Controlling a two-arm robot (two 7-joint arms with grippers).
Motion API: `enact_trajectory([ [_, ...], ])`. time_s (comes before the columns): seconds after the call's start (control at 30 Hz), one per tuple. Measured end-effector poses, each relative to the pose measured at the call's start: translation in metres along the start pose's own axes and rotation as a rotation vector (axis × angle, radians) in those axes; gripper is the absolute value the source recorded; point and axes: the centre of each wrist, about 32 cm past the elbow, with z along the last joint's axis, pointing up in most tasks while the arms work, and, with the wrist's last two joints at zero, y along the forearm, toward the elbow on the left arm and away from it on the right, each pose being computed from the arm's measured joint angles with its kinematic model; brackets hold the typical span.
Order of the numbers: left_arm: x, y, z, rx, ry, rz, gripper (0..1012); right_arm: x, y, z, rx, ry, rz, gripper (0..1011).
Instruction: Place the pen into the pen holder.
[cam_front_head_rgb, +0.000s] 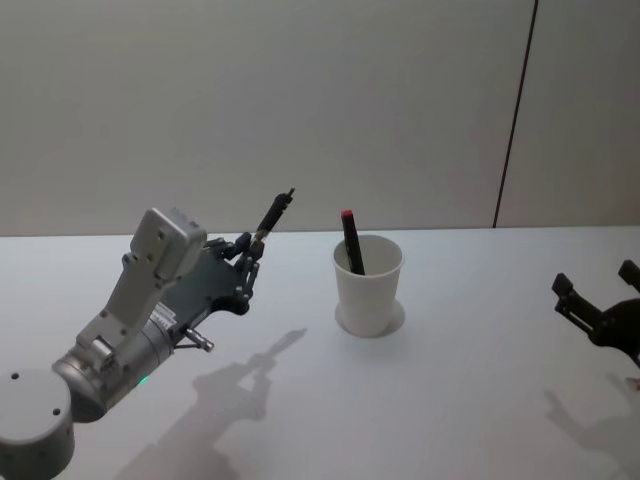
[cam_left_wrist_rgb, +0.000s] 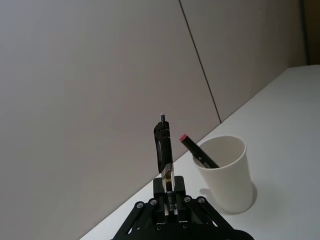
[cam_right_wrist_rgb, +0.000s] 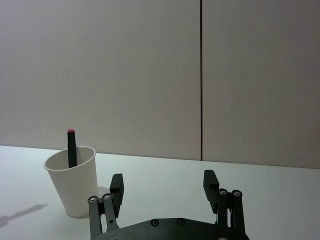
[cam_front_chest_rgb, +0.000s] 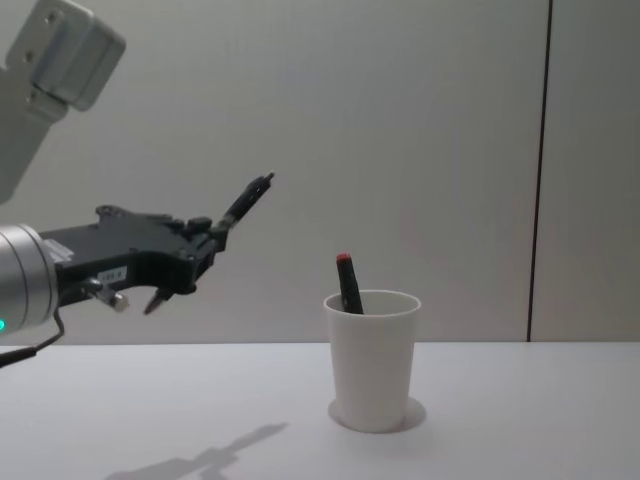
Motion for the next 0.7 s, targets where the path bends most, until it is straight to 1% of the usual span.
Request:
enact_trajectory([
  [0.03, 0.0011, -0.0003, -0.0002, -0.015, -0.002, -0.014, 131, 0.000, 0.000, 0.000, 0.000, 0.000, 0.000, 1002],
  [0.1, 0.0020, -0.0007, -0.0005, -0.029, -0.004, -0.027, 131, 0.000, 0.000, 0.000, 0.000, 0.000, 0.000, 1001],
  [0.27, 0.0046, -0.0033, -0.0010, -0.078, -0.003, -0.075, 131, 0.000, 0.000, 0.000, 0.000, 0.000, 0.000, 1001],
  [0.37, 0.0052, -0.0054, -0.0011, -0.096, -0.002, -0.096, 131, 0.000, 0.000, 0.000, 0.000, 0.000, 0.000, 1001],
  [0.47, 0.0056, -0.0096, -0.0013, -0.121, 0.002, -0.127, 131, 0.000, 0.000, 0.000, 0.000, 0.000, 0.000, 1002],
  [0.5, 0.0056, -0.0096, -0.0013, -0.121, 0.002, -0.127, 131, 0.000, 0.000, 0.000, 0.000, 0.000, 0.000, 1001],
  [0.63, 0.0051, -0.0173, -0.0009, -0.153, 0.007, -0.169, 131, 0.000, 0.000, 0.000, 0.000, 0.000, 0.000, 1002],
  [0.67, 0.0051, -0.0173, -0.0009, -0.153, 0.007, -0.169, 131, 0.000, 0.000, 0.000, 0.000, 0.000, 0.000, 1001],
  [0.7, 0.0047, -0.0200, -0.0008, -0.161, 0.009, -0.180, 131, 0.000, 0.000, 0.000, 0.000, 0.000, 0.000, 1001],
])
